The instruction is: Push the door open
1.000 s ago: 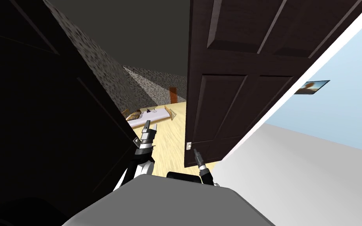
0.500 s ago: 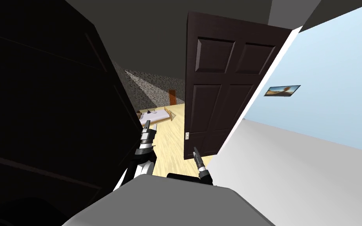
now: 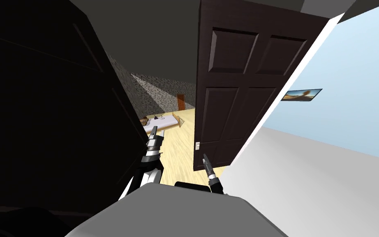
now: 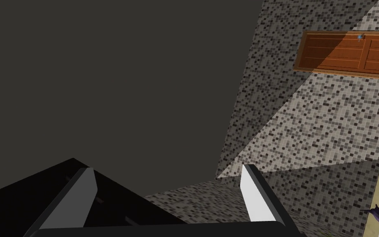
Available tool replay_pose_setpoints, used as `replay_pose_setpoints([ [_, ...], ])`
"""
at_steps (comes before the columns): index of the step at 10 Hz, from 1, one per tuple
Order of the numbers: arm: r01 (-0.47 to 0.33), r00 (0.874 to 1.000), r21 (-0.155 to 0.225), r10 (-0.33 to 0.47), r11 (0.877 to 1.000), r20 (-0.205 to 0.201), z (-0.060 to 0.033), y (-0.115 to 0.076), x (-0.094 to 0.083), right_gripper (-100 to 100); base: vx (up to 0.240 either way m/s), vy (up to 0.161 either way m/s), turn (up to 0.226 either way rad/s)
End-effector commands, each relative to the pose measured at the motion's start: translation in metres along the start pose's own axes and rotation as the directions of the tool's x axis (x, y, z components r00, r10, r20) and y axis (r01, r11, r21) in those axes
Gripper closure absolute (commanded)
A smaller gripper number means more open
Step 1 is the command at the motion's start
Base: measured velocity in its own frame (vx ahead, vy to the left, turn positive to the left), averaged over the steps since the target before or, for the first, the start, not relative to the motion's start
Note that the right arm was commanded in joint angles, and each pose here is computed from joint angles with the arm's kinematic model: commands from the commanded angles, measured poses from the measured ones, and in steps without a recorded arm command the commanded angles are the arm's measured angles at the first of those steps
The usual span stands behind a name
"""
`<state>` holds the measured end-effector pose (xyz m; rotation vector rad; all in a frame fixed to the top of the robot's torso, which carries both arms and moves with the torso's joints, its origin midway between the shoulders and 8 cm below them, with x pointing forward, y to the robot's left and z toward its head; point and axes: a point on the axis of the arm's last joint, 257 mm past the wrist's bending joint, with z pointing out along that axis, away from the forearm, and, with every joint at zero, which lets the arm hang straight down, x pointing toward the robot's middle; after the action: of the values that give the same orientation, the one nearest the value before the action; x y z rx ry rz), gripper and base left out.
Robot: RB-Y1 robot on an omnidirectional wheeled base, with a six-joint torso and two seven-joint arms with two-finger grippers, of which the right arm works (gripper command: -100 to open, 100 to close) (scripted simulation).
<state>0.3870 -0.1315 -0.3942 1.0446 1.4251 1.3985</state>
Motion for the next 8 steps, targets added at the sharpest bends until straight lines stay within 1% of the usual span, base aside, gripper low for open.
replay_pose_setpoints([
  [1,0.004,1.0,-0.002,-0.004,1.0,0.004,0.002,0.0,-0.002,-100,0.221,0.059,0.028],
  [4,0.001,1.0,-0.009,-0.001,1.0,0.014,0.0084,0.001,-0.003,-100,0.2,0.092,0.03],
  [6,-0.006,1.0,-0.014,0.006,1.0,0.02,0.0123,0.002,-0.001,-100,0.233,0.052,0.022],
  [7,-0.004,1.0,-0.012,0.004,1.0,0.018,0.0113,0.002,-0.001,-100,0.098,0.02,-0.007],
  [8,-0.004,1.0,-0.012,0.004,1.0,0.018,0.0113,0.002,-0.001,100,-0.024,-0.001,0.001],
])
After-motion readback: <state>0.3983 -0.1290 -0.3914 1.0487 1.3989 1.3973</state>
